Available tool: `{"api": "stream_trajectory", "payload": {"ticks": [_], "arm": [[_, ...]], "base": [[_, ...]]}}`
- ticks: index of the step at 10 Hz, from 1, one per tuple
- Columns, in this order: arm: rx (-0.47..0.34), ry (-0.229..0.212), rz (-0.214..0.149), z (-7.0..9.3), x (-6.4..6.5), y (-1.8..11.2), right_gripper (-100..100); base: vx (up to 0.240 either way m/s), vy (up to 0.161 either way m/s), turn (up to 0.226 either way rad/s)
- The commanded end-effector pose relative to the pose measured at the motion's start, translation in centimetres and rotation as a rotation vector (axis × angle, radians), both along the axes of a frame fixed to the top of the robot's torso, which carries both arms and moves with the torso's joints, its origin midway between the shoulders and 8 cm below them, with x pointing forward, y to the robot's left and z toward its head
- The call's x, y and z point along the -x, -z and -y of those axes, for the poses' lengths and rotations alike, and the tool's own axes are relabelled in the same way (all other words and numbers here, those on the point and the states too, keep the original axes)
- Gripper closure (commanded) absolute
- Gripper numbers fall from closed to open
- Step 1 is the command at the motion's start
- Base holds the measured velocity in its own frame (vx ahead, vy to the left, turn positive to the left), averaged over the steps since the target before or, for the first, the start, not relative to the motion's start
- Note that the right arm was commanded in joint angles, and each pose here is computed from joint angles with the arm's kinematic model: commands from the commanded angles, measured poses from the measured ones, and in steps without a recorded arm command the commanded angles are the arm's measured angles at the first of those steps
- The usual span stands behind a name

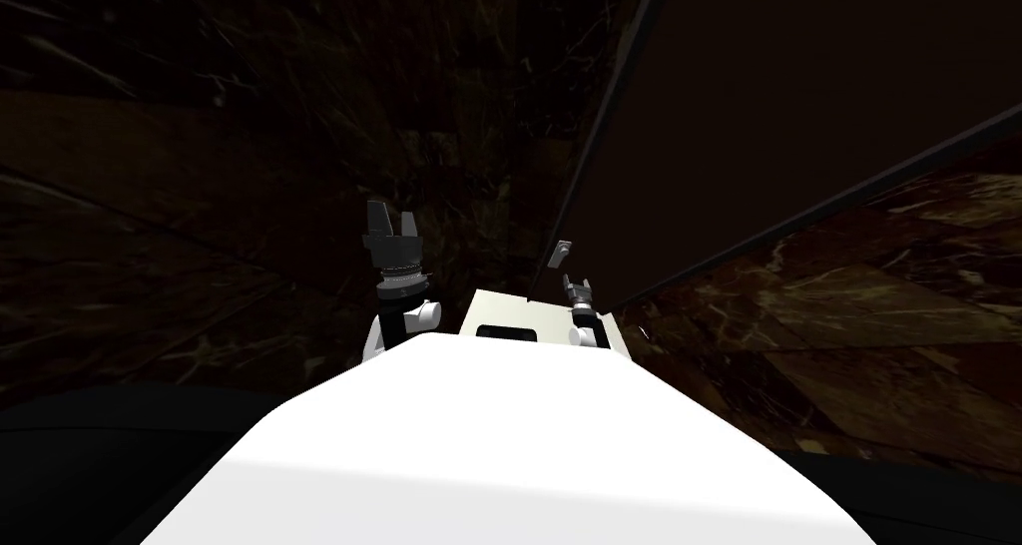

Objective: Pull the door open

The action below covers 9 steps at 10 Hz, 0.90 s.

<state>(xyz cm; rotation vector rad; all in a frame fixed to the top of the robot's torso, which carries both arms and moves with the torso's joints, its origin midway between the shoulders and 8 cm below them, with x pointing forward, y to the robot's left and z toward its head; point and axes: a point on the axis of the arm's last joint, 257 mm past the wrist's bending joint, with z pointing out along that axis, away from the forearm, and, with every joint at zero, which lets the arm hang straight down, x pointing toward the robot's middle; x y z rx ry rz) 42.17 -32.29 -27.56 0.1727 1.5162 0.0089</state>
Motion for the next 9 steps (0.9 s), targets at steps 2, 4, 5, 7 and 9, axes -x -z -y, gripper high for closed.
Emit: {"api": "stream_trajectory", "payload": {"ticks": [2,4,5,7,9], "arm": [[0.051,0.003,-0.026,0.2,0.0,0.9,-100],[0.085,0.004,-0.043,0.3,0.1,1.5,-100],[0.097,0.004,-0.049,0.3,0.1,1.7,-100],[0.102,0.004,-0.052,0.4,0.1,1.9,-100],[0.106,0.012,-0.056,1.4,-0.7,2.0,-100]], "base": [[0.097,-0.005,0.036],[0.106,-0.006,0.030],[0.111,-0.007,0.029],[0.072,0.001,0.014],[0.178,0.028,0.036]]}}
